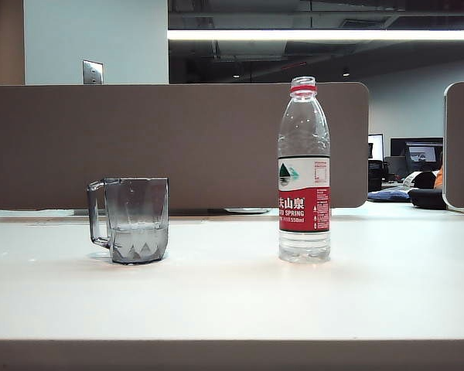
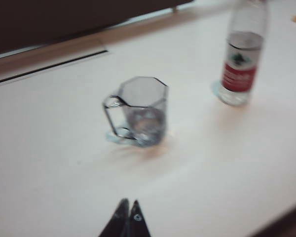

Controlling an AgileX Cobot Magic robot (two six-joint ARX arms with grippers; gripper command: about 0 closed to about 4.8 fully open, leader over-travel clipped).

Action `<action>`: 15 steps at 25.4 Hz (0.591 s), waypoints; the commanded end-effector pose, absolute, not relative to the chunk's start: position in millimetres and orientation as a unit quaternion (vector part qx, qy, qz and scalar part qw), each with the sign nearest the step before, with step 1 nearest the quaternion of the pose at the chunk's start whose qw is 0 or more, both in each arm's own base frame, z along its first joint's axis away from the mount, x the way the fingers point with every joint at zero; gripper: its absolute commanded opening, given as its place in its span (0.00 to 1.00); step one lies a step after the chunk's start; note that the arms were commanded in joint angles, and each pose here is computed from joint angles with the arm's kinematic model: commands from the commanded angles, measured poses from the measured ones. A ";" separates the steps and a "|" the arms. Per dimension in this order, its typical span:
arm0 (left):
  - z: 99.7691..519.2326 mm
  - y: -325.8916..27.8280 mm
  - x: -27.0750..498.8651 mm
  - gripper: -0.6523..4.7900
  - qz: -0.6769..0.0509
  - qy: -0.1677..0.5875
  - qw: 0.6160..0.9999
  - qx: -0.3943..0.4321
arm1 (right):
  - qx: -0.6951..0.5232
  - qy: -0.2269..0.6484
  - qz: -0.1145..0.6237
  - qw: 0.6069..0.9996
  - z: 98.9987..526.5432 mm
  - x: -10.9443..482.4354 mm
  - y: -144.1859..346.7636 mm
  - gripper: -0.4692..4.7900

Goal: Pick up the mineral water bottle on the table and pour water into the mug until it's half full.

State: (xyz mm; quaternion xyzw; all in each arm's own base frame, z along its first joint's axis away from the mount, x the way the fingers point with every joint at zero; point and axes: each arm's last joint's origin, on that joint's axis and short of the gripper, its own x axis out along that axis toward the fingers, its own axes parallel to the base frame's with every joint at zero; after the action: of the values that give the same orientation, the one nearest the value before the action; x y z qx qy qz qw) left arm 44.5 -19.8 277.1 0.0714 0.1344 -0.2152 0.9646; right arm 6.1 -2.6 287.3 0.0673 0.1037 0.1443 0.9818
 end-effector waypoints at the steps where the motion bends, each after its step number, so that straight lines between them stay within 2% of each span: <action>1: 272.5 -23.4 55.9 0.11 -0.195 0.091 0.974 0.070 | 0.087 0.058 0.123 0.987 292.6 9.6 -2.4 0.36; 3: 265.9 -27.2 61.7 0.11 -0.215 0.067 0.972 0.066 | 0.093 0.040 0.119 0.988 290.9 15.8 0.5 0.34; 5: 254.0 -32.7 70.4 0.11 -0.241 0.038 0.968 0.059 | 0.108 0.001 0.125 0.986 284.7 29.6 8.0 0.14; 6: 243.9 -35.3 76.5 0.11 -0.240 0.025 0.969 0.053 | 0.113 -0.013 0.126 0.985 278.2 37.6 12.2 0.08; 8: 227.1 -38.7 84.4 0.11 -0.239 0.007 0.970 0.048 | 0.117 -0.022 0.125 0.985 260.9 51.3 19.4 0.08; 15: 181.5 -43.6 96.4 0.11 -0.236 -0.018 0.972 -0.002 | 0.053 0.030 0.113 0.992 195.7 78.1 33.3 0.08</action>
State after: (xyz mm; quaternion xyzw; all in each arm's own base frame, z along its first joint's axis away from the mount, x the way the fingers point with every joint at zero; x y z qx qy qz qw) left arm 96.2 -43.6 179.0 0.0145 0.0042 -0.2357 0.9717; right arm 76.4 32.5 196.3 0.0530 0.0490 0.1142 0.9908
